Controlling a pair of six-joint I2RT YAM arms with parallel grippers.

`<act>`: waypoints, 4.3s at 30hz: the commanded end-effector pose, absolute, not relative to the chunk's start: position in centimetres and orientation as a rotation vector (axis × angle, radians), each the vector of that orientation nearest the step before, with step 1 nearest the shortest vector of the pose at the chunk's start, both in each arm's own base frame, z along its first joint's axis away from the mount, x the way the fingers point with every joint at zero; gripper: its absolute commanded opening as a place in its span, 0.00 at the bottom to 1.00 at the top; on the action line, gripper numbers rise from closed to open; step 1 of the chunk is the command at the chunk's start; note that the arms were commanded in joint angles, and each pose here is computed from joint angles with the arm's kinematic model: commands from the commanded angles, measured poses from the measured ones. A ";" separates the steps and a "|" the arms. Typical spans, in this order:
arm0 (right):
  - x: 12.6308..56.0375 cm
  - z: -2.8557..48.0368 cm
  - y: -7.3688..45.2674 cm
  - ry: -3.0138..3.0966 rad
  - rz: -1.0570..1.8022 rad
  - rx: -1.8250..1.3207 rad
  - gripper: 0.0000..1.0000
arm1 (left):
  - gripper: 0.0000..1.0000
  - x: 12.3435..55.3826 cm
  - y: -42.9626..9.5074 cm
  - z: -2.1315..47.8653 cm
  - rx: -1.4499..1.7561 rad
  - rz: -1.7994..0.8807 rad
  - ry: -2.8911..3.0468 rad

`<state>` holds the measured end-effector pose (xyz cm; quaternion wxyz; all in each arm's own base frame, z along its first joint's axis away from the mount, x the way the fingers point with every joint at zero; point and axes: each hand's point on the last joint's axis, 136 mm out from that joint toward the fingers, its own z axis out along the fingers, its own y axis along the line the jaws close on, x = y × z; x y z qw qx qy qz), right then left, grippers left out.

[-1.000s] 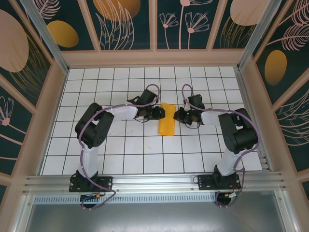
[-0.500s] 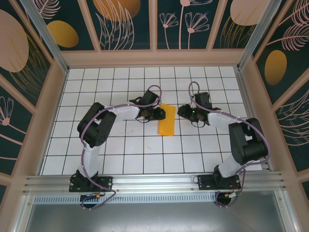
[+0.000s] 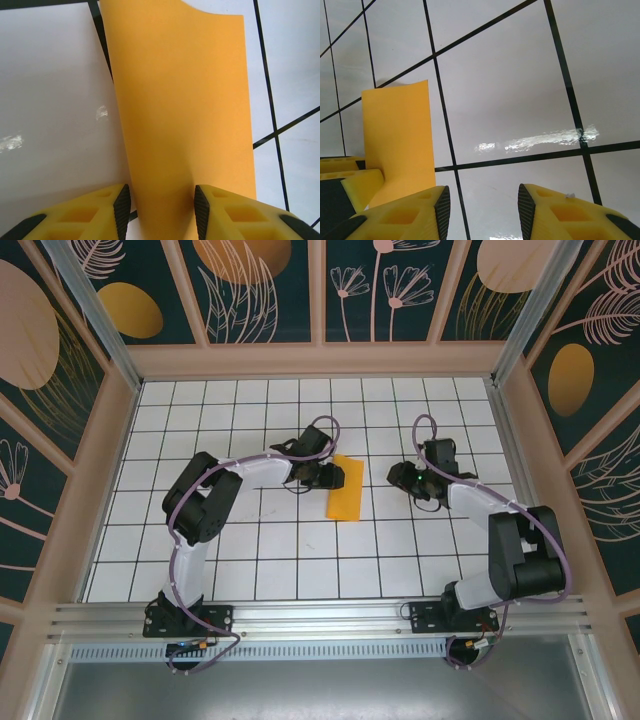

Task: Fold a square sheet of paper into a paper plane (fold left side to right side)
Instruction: First fold in half a square sheet of paper at the center of the table, then hold the square sheet of paper at the center of the table.

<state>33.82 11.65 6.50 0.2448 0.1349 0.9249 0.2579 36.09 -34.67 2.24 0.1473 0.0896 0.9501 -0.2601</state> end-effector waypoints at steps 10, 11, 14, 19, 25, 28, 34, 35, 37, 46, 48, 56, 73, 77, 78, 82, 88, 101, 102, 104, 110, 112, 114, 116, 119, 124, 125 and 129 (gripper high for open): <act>33.1 6.6 12.3 2.520 0.783 0.339 0.44 | 0.43 35.4 -33.5 -0.3 0.280 -0.632 2.810; 33.0 6.6 12.5 2.521 0.792 0.334 0.44 | 0.43 35.4 -33.5 -0.3 0.275 -0.632 2.809; 33.0 6.5 12.6 2.526 0.798 0.332 0.44 | 0.43 35.5 -33.5 -0.3 0.269 -0.634 2.807; 32.9 6.3 12.9 2.532 0.807 0.329 0.44 | 0.43 35.6 -33.5 -0.3 0.255 -0.630 2.808; 32.8 6.2 13.8 2.534 0.843 0.310 0.44 | 0.43 35.5 -33.4 -0.5 0.251 -0.627 2.810; 32.8 6.3 14.9 2.534 0.889 0.290 0.41 | 0.43 35.6 -33.4 -0.4 0.250 -0.625 2.808; 32.8 5.8 17.9 2.557 0.964 0.239 0.24 | 0.43 35.4 -33.3 -0.6 0.248 -0.624 2.814; 32.8 5.7 18.3 2.562 0.970 0.231 0.22 | 0.43 35.4 -33.3 -0.6 0.247 -0.623 2.814; 32.8 5.4 19.2 2.574 0.980 0.213 0.16 | 0.43 35.4 -33.2 -0.6 0.247 -0.622 2.814; 33.8 4.5 21.9 2.613 0.969 0.162 0.10 | 0.43 35.3 -33.2 -0.5 0.246 -0.621 2.814; 33.8 4.1 22.1 2.627 0.957 0.157 0.10 | 0.43 35.3 -33.2 -0.5 0.246 -0.622 2.814; 33.2 1.5 21.8 2.712 0.879 0.161 0.10 | 0.43 35.4 -33.2 -0.4 0.247 -0.617 2.809; 30.0 -3.1 19.3 2.885 0.711 0.193 0.10 | 0.51 38.8 -31.1 10.3 0.188 -0.573 2.592; 30.1 -3.1 19.3 2.885 0.708 0.190 0.10 | 0.47 37.8 -32.2 12.0 0.227 -0.693 2.567; 30.1 -3.1 19.3 2.885 0.710 0.190 0.10 | 0.46 37.5 -32.6 12.1 0.233 -0.742 2.564; 30.2 -3.0 19.4 2.881 0.712 0.186 0.10 | 0.45 36.0 -35.0 11.1 0.258 -0.943 2.572; 30.1 -3.1 19.2 2.887 0.698 0.186 0.10 | 0.43 35.2 -37.4 8.5 0.292 -1.044 2.621; 30.1 -3.1 19.1 2.892 0.687 0.183 0.10 | 0.42 34.7 -35.6 1.8 0.235 -0.877 2.755; 30.1 -3.1 19.1 2.893 0.684 0.181 0.10 | 0.42 34.6 -35.4 1.5 0.235 -0.858 2.761; 30.0 -3.2 19.1 2.895 0.680 0.179 0.10 | 0.42 34.4 -34.9 0.6 0.227 -0.830 2.780; 30.1 -2.8 19.1 2.883 0.691 0.161 0.10 | 0.42 33.7 -34.1 -0.9 0.220 -0.795 2.810; 30.5 -1.6 20.0 2.835 0.769 0.125 0.10 | 0.42 33.4 -33.9 -1.3 0.215 -0.796 2.820; 31.2 0.2 20.8 2.774 0.864 0.112 0.10 | 0.41 33.1 -33.8 -1.6 0.210 -0.803 2.827; 31.9 2.2 21.4 2.718 0.948 0.096 0.10 | 0.41 32.8 -33.7 -1.9 0.210 -0.807 2.835; 33.5 5.1 21.3 2.633 1.011 0.087 0.10 | 0.41 32.6 -33.5 -2.1 0.208 -0.804 2.840; 36.4 7.3 21.3 2.560 1.048 0.074 0.09 | 0.41 32.5 -33.6 -2.1 0.211 -0.804 2.838; 36.9 7.3 21.6 2.559 1.049 0.072 0.09 | 0.41 32.6 -33.5 -2.0 0.210 -0.804 2.837; 38.6 6.9 23.2 2.553 1.085 0.051 0.08 | 0.41 32.6 -33.6 -2.1 0.214 -0.803 2.838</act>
